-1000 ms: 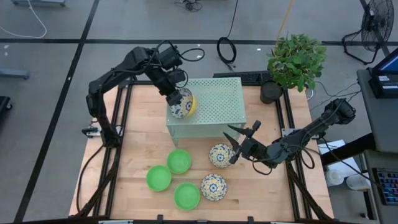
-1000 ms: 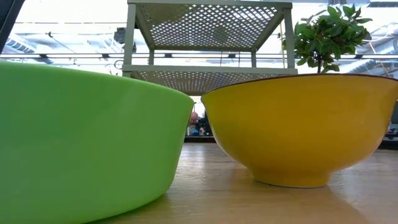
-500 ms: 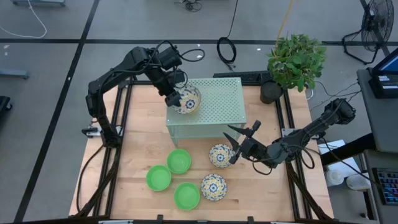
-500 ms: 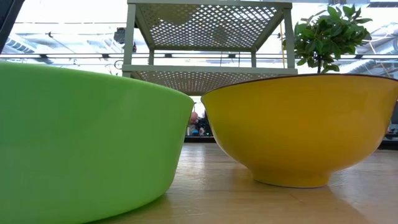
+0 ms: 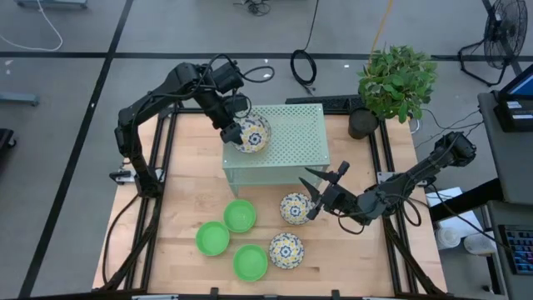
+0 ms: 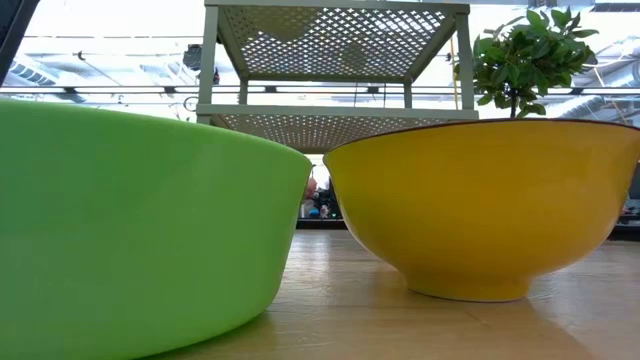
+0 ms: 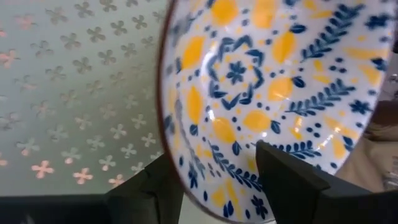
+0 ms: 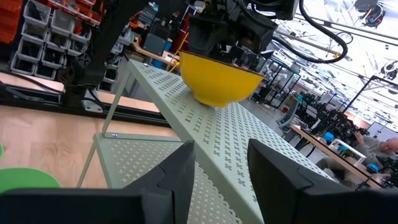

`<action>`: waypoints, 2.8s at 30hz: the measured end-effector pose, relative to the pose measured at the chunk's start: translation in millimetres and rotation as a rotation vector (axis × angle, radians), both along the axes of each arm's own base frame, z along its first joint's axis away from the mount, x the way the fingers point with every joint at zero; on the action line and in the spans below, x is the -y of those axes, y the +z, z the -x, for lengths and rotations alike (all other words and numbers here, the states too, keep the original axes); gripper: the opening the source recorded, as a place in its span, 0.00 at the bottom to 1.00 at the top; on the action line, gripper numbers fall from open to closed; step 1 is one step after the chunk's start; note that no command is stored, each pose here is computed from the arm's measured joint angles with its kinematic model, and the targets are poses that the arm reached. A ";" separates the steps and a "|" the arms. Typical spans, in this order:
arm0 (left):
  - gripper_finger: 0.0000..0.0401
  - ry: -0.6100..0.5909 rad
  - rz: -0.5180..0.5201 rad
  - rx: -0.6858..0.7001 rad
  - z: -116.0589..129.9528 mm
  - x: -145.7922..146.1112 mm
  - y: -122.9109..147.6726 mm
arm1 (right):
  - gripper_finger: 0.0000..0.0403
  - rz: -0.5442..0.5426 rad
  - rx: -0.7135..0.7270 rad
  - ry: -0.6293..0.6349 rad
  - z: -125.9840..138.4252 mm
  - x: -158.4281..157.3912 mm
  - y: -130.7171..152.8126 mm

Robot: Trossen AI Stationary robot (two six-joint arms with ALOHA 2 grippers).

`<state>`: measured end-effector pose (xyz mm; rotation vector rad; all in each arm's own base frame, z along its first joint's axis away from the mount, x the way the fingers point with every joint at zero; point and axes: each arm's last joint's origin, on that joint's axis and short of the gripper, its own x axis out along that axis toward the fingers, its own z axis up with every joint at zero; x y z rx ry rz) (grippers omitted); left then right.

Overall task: Pick & Place Mini bowls
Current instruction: Put the bottom right yellow patterned bowl on the shelf, then stack the top yellow patterned bowl on the yellow patterned bowl on the shelf

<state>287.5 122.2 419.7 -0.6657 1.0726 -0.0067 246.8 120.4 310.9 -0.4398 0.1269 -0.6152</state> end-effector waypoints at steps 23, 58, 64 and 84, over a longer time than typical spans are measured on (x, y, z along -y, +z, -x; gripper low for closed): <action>0.49 0.097 0.049 -0.008 -2.0 -1.3 1.5 | 0.33 -0.006 0.006 0.000 0.0 0.0 0.3; 0.49 -0.117 -0.408 0.515 75.1 65.7 91.6 | 0.33 -0.026 0.002 0.002 0.2 -0.1 -2.8; 0.49 -0.208 -0.572 0.568 75.3 117.4 99.9 | 0.33 -0.086 -0.026 0.156 0.4 -7.4 -11.2; 0.49 -0.147 -0.777 0.700 82.8 197.2 -77.3 | 0.33 -0.484 -0.282 0.465 1.4 -15.6 -51.6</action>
